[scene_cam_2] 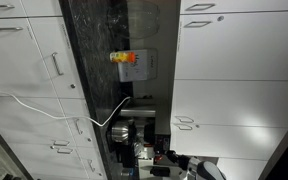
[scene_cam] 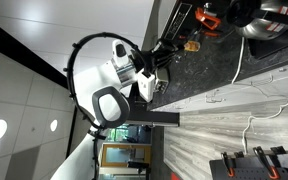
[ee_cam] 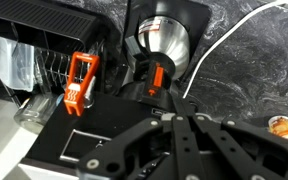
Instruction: Turn on the coffee machine
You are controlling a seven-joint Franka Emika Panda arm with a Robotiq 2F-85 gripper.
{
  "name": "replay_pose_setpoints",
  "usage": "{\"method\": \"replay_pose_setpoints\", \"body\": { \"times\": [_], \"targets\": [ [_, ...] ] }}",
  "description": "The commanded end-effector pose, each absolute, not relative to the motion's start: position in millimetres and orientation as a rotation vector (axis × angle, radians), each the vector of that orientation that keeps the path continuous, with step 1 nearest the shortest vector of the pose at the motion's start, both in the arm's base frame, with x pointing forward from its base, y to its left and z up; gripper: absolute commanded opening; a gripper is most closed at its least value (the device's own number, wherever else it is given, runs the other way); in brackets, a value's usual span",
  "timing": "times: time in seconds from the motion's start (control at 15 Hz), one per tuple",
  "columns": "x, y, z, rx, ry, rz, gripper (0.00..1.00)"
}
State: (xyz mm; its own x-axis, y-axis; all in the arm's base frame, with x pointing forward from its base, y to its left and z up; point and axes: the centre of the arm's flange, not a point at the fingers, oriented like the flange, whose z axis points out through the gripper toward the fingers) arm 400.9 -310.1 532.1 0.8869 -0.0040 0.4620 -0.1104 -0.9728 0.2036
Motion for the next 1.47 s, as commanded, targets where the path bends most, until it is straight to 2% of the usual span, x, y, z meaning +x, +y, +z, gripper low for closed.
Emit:
{"method": "replay_pose_setpoints", "body": {
  "times": [0.0, 1.4],
  "targets": [
    [415.7, -313.3, 526.9, 2.816, -0.068, 0.743, 0.00],
    [451.2, -317.5, 513.4, 2.844, -0.074, 0.832, 0.00]
  ]
}}
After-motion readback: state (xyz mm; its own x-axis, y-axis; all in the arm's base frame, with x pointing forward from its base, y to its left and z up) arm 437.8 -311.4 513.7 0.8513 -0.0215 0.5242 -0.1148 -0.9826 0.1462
